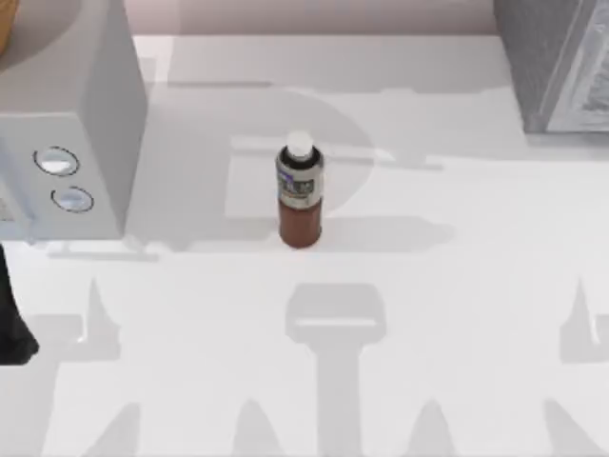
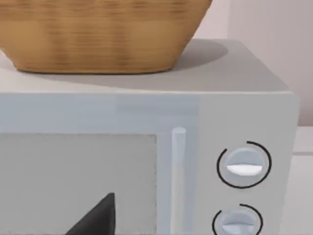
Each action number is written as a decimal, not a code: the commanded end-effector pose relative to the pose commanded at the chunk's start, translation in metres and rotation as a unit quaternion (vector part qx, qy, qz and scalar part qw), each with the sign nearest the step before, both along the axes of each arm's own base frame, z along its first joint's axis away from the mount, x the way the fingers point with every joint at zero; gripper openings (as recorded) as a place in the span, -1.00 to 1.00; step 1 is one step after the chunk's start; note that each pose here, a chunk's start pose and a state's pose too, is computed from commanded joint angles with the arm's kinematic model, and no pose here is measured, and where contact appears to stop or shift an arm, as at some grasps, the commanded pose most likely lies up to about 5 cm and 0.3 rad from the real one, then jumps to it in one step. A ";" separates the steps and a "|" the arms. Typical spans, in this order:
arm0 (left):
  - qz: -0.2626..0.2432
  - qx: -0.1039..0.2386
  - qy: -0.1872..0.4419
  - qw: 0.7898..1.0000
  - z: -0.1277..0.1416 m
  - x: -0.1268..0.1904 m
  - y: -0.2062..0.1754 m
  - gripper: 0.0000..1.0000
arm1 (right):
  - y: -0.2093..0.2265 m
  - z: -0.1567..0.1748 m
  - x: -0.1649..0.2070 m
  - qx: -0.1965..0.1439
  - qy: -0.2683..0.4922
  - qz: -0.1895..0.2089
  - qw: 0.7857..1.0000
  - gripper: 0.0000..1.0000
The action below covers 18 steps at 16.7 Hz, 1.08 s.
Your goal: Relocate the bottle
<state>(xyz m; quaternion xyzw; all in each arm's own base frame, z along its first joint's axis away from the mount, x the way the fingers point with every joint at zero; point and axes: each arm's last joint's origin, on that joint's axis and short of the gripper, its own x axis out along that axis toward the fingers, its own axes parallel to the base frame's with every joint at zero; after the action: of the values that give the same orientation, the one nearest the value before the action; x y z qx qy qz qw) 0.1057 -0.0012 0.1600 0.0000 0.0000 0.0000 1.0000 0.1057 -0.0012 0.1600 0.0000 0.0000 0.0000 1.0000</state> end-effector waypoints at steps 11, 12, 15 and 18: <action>0.000 0.000 0.000 1.000 0.000 0.000 0.000 1.00 | 0.020 0.042 0.033 0.003 -0.032 0.086 0.996 1.00; 0.000 0.000 0.000 1.000 0.000 0.000 0.000 1.00 | 0.026 0.046 0.042 0.004 -0.033 0.102 0.994 1.00; 0.000 0.000 0.000 1.000 0.000 0.000 0.000 1.00 | 0.048 0.051 0.077 0.005 -0.031 0.155 0.987 1.00; 0.000 0.000 0.000 1.000 0.000 0.000 0.000 1.00 | 0.079 0.037 0.116 0.005 -0.023 0.211 0.977 1.00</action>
<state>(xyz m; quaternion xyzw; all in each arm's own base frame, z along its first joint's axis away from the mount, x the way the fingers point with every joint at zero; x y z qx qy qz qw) 0.1057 -0.0012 0.1600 0.0000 0.0000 0.0000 1.0000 0.2212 0.0779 0.1974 0.0050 -0.0231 0.2109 0.9772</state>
